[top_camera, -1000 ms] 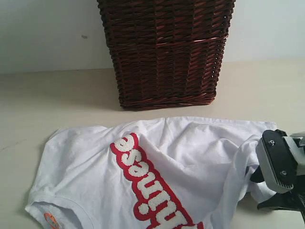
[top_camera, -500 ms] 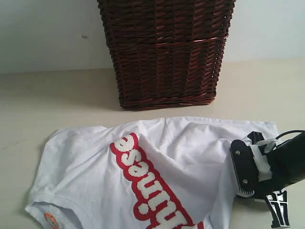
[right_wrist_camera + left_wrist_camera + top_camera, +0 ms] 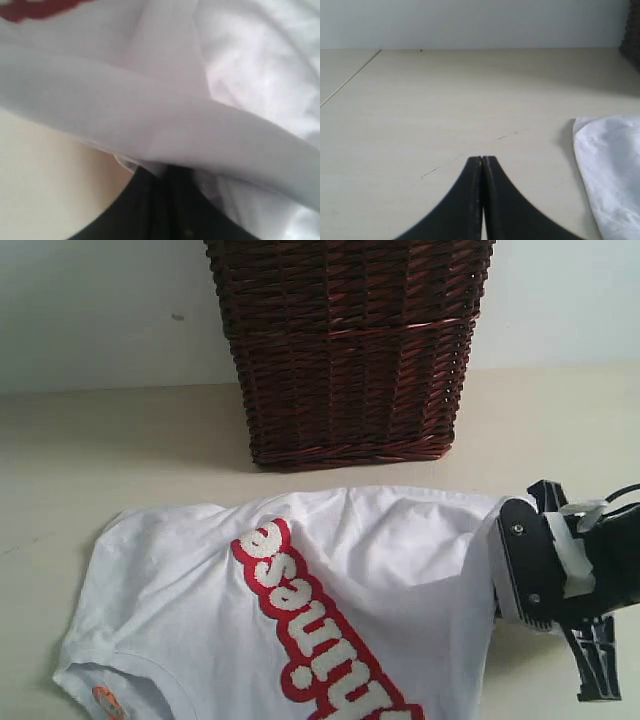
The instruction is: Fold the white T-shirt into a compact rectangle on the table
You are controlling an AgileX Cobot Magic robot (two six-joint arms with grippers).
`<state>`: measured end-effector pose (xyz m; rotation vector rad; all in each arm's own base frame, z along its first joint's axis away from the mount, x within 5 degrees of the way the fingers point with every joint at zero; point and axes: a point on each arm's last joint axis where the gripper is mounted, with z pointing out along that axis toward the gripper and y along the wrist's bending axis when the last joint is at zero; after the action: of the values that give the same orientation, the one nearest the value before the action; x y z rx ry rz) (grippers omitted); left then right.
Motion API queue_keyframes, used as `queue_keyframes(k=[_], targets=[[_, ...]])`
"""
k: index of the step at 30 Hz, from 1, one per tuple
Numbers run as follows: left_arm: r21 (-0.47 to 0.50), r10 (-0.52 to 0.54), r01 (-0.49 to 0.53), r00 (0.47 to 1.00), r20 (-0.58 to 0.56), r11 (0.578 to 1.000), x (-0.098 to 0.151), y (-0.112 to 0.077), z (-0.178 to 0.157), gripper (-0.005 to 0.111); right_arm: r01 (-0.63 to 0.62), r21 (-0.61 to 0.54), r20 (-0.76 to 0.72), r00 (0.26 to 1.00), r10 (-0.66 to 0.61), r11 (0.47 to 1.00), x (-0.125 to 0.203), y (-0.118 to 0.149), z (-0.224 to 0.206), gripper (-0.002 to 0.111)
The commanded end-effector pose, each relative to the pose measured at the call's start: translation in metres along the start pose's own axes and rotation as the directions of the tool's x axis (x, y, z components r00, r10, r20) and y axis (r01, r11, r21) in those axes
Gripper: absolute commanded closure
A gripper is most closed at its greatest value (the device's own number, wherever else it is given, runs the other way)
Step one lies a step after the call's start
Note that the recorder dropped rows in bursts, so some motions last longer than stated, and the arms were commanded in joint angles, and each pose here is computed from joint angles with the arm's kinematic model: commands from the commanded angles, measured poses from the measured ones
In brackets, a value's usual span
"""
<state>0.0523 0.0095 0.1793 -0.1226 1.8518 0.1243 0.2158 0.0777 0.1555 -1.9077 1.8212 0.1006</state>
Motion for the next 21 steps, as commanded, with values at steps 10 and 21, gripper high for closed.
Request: queue_keyframes(k=[10,21], targets=[[-0.001,-0.004,0.004,1.0,0.011,1.0,-0.001,0.0,0.0,0.107,-0.066,-0.265,-0.05,0.997,0.054,0.962,0.0,0.028,-0.016,0.072],[-0.001,-0.004,0.004,1.0,0.011,1.0,-0.001,0.0,0.0,0.107,-0.137,-0.31,0.027,0.988,0.152,0.941,-0.002,0.038,0.001,0.073]])
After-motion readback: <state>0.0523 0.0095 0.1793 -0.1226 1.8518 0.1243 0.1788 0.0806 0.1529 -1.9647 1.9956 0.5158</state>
